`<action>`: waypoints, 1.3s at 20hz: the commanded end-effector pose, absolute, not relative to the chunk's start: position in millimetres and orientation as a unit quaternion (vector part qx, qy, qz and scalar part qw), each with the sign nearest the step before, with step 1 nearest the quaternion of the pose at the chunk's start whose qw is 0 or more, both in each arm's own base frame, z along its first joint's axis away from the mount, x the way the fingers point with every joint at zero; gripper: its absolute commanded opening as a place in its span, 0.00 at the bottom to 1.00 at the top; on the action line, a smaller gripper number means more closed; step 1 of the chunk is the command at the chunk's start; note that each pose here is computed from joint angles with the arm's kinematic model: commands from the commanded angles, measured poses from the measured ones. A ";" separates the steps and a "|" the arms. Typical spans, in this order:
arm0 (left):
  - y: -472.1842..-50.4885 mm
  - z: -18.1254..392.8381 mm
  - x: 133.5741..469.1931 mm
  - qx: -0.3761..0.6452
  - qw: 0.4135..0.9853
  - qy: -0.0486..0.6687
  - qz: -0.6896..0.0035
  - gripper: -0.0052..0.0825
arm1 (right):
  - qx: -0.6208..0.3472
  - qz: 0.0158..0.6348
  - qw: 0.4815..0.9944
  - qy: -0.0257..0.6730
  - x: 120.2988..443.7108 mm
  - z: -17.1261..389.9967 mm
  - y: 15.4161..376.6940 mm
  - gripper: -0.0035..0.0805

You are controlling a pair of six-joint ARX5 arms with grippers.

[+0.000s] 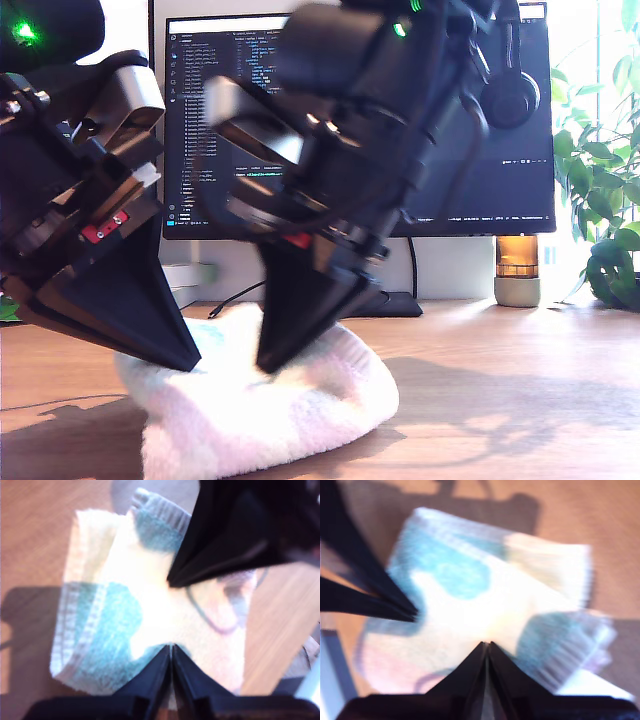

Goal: Fold the tea towel to a neat square and place it to the right

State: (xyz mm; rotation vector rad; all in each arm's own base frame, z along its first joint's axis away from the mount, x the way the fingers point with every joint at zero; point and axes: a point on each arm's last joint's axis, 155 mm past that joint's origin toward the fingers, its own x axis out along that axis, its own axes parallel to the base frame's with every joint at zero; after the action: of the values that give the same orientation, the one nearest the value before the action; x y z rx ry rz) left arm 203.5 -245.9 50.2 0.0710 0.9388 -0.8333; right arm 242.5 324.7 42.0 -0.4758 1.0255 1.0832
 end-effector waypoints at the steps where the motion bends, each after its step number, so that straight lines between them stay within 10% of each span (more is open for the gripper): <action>1: -245.1 46.4 203.5 0.035 0.810 0.436 -0.390 0.04 | -0.215 0.490 0.711 0.457 245.3 44.2 325.9 0.03; 13: -255.1 18.1 223.9 0.054 0.817 0.429 -0.381 0.04 | -0.241 0.486 0.697 0.468 246.0 27.9 316.4 0.03; 26: -246.0 118.5 218.4 0.047 0.857 0.300 -0.417 0.04 | -0.211 0.547 0.696 0.413 246.1 71.2 321.1 0.03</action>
State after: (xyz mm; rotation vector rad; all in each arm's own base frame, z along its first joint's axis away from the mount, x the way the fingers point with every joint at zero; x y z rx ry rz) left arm 220.8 -251.0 122.4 0.0863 0.6285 -0.8803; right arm 244.8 315.4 47.4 -0.4759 0.9996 1.1970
